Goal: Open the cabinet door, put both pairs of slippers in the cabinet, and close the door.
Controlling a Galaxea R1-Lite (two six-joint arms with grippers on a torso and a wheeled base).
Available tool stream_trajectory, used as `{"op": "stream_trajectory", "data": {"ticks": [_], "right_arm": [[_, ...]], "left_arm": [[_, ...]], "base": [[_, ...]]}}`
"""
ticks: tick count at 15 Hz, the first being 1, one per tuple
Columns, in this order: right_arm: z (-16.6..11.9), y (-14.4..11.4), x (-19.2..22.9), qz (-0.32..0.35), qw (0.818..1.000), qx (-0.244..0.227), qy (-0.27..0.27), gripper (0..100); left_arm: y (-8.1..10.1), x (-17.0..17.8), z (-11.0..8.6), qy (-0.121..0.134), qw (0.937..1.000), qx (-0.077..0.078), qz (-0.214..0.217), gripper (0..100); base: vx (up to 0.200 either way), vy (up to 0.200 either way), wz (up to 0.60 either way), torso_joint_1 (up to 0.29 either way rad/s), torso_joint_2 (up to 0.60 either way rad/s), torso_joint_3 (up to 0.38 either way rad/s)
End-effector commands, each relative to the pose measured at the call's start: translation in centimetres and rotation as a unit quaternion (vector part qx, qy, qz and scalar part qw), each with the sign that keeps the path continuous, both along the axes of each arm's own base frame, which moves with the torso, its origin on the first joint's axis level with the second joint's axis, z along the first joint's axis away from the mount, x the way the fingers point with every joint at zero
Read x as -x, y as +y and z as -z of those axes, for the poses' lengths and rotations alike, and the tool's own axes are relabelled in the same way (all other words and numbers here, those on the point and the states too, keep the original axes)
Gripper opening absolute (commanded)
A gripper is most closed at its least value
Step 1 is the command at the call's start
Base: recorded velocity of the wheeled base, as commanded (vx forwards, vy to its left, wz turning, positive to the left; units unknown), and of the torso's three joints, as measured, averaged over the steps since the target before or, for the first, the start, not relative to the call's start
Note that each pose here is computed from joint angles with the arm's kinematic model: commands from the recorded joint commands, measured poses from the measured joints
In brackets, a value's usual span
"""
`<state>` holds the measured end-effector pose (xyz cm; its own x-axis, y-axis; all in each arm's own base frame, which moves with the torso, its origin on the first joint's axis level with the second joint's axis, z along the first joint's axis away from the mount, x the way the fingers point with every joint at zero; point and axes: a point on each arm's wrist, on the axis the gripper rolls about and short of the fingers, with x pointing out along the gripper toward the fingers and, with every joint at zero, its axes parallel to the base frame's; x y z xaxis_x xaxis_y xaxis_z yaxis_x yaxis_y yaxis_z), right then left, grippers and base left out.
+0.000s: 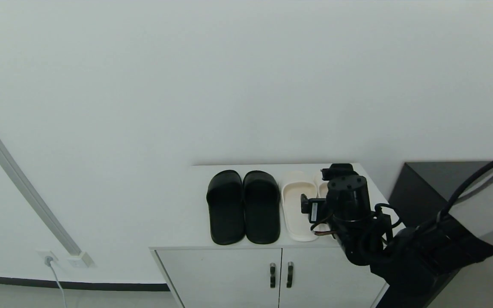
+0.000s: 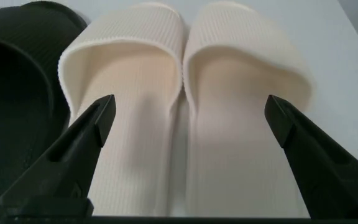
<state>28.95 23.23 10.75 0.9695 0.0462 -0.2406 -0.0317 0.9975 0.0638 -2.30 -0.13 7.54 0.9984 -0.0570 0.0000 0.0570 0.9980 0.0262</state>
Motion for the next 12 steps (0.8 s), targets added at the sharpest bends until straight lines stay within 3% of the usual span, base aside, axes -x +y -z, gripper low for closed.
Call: {"op": "stream_trajectory", "data": {"ticks": [1,12], "right_arm": [[1.9,0.3,-1.7,-0.011,1.000,0.010,0.003,100],[2.1,1.1,-6.5,-0.007,1.000,0.006,-0.019,100]], "left_arm": [[0.0,0.0,0.0,0.000,1.0000,0.000,0.000,0],[0.0,0.0,0.0,0.000,1.0000,0.000,0.000,0]], "base": [[0.000,0.000,0.00,0.000,0.00,0.000],[0.000,0.000,0.00,0.000,0.00,0.000]]}}
